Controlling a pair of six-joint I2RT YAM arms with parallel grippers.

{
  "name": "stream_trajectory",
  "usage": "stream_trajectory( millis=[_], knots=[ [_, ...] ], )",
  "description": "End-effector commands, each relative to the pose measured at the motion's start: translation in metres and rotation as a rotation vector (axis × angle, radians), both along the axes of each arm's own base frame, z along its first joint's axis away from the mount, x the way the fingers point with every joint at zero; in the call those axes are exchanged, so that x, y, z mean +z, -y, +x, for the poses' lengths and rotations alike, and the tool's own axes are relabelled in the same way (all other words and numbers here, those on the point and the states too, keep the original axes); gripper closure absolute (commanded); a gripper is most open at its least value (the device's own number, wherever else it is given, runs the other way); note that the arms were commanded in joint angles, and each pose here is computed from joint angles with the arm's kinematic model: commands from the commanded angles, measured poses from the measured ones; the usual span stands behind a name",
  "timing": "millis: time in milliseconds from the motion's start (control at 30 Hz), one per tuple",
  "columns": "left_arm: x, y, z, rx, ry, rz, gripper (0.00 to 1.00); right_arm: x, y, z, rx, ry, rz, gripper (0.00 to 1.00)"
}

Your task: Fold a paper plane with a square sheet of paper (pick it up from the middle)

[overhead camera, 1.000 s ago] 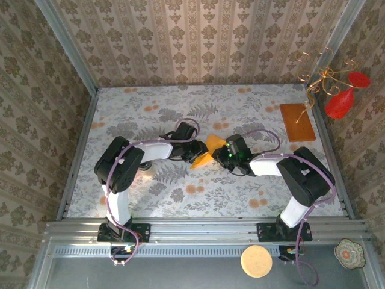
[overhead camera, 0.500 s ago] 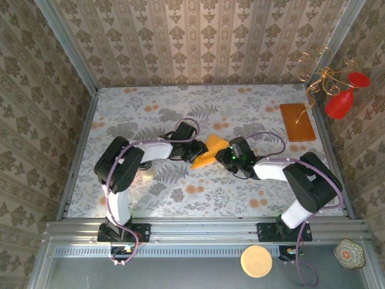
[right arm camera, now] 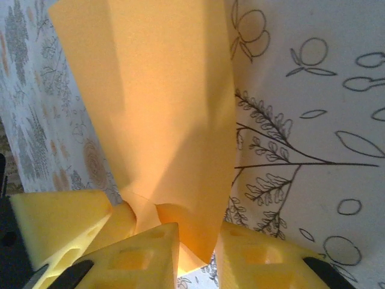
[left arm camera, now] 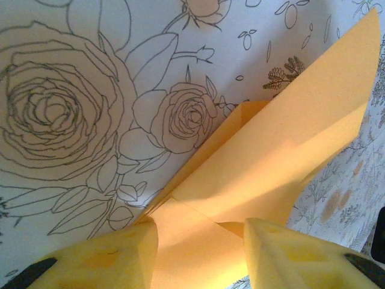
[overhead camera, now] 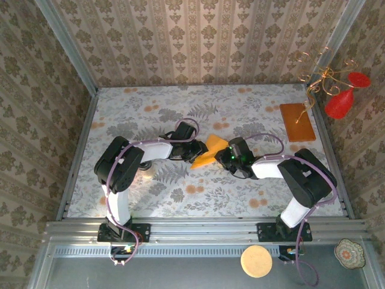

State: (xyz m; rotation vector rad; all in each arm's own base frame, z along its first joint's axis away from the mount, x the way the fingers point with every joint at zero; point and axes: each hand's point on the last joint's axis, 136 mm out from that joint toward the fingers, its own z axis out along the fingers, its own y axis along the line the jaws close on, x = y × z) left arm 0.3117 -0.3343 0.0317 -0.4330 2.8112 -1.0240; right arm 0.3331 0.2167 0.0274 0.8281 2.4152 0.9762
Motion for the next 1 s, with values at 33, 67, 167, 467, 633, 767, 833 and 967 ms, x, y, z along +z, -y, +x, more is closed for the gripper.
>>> stream_trajectory(
  millis=[33, 67, 167, 467, 633, 767, 833, 967],
  knots=[
    [-0.025, -0.02, -0.019, 0.018, -0.093, 0.08, 0.55, 0.005, 0.001, 0.006, -0.025, 0.034, 0.021, 0.78],
    [-0.024, -0.019, -0.019, 0.017, -0.091, 0.079, 0.55, 0.007, 0.002, 0.006, -0.029, 0.038, 0.021, 0.8],
    [-0.021, -0.02, -0.017, 0.017, -0.082, 0.074, 0.55, 0.009, 0.006, 0.004, -0.042, 0.041, 0.011, 0.88],
    [0.034, -0.018, -0.003, -0.128, 0.191, 0.073, 0.47, 0.022, 0.018, -0.003, -0.056, 0.027, -0.036, 0.98],
    [0.056, -0.022, -0.011, -0.338, 0.414, 0.162, 0.43, 0.032, 0.025, -0.007, -0.061, -0.002, -0.048, 0.99],
    [0.069, -0.02, -0.021, -0.49, 0.595, 0.233, 0.38, 0.038, 0.027, -0.008, -0.068, -0.027, -0.019, 0.99],
    [0.07, -0.017, -0.027, -0.557, 0.666, 0.266, 0.37, 0.041, 0.026, -0.007, -0.068, -0.034, -0.004, 0.99],
    [0.068, 0.001, -0.042, -0.726, 0.816, 0.327, 0.37, 0.046, 0.023, -0.006, -0.064, -0.048, 0.038, 1.0]
  ],
)
